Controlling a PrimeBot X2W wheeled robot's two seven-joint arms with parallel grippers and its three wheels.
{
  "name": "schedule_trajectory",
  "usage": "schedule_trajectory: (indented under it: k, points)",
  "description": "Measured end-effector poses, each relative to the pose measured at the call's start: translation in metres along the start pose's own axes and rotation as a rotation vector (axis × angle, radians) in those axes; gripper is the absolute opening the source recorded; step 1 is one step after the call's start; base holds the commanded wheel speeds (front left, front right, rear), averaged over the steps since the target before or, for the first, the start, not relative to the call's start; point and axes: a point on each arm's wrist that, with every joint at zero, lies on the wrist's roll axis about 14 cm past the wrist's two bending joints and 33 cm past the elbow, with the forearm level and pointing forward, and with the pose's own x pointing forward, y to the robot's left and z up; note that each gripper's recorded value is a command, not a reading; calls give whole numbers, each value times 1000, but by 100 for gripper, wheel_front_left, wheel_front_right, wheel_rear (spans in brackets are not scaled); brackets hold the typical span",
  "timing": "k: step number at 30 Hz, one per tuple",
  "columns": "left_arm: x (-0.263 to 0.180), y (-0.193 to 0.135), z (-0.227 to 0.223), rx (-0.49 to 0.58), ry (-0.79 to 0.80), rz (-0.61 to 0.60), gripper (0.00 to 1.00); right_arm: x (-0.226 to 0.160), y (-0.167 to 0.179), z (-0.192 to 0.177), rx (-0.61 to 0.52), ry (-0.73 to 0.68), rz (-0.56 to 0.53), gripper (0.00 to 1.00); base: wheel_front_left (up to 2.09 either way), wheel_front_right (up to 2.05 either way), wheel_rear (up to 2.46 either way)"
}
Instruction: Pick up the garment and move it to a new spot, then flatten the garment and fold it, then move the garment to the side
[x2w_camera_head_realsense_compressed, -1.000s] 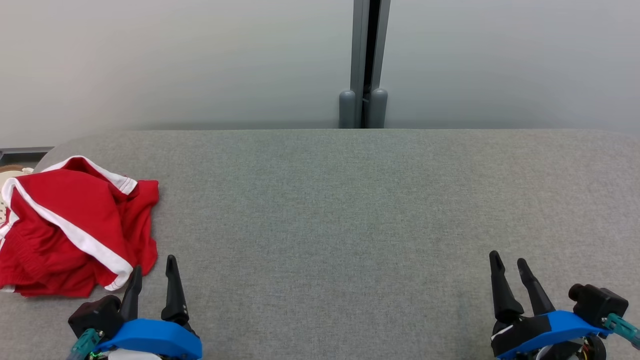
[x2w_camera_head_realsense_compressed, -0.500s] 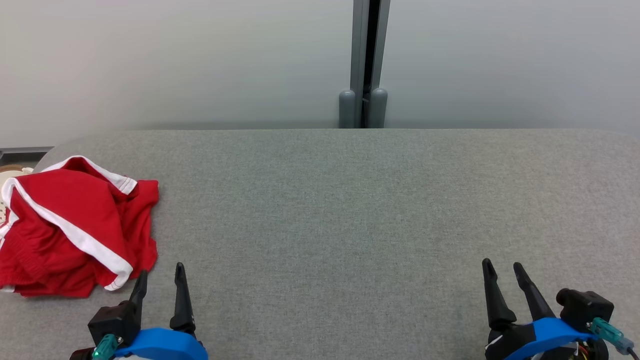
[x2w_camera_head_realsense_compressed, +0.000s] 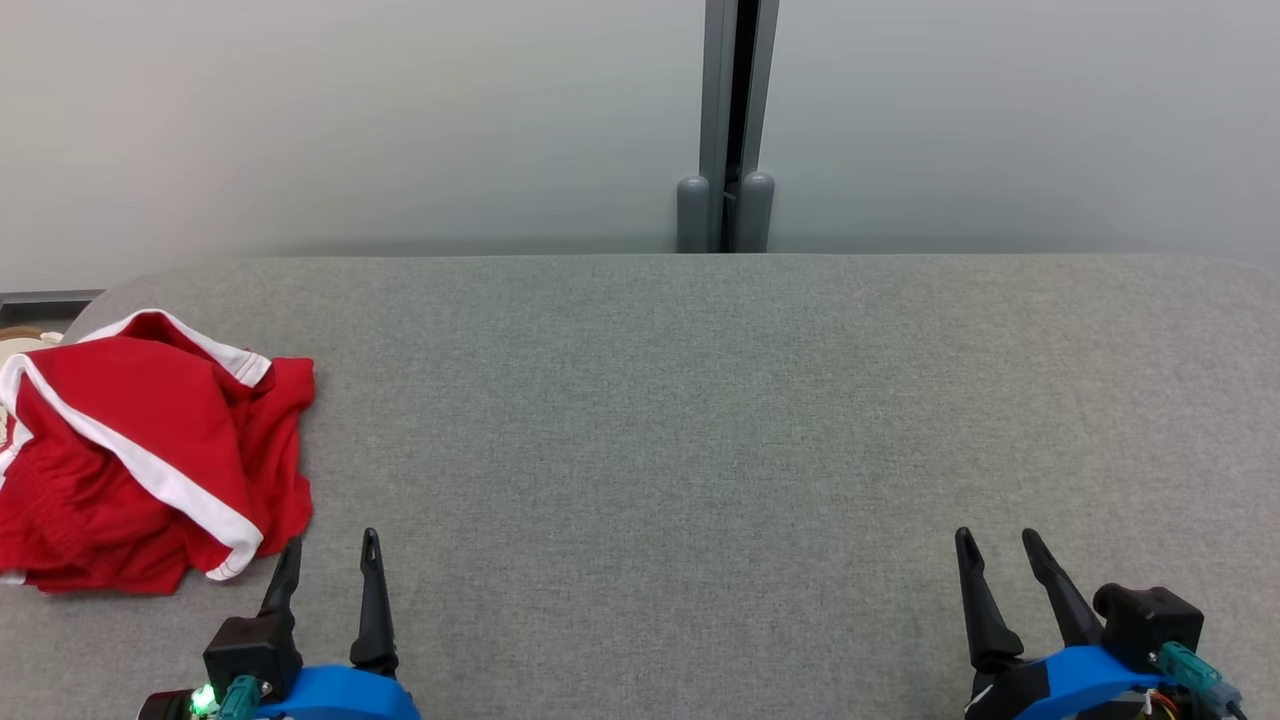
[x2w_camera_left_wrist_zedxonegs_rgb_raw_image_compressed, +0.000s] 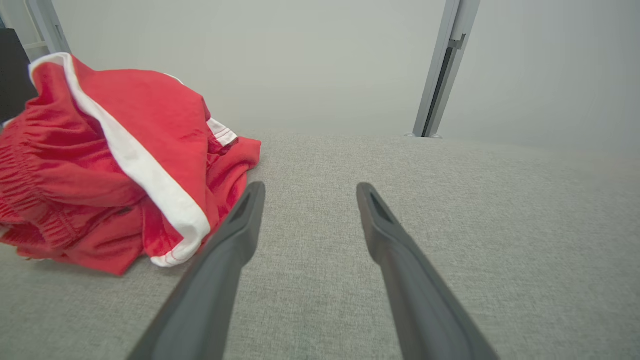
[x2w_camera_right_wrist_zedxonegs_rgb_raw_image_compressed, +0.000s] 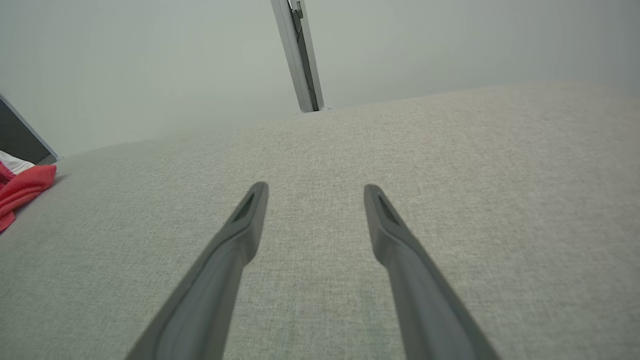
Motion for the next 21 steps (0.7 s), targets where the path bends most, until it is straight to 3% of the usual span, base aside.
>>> schedule_trajectory:
  k: [12, 21]
  points:
    - [-3, -2, -2, 84, -9, -15, 100, 1, 8, -6, -78, 8, 36, 100, 0, 0, 0]
    - [-20, 23, -4, 123, -10, 61, 100, 17, 40, -15, -135, 29, 142, 100, 0, 0, 0]
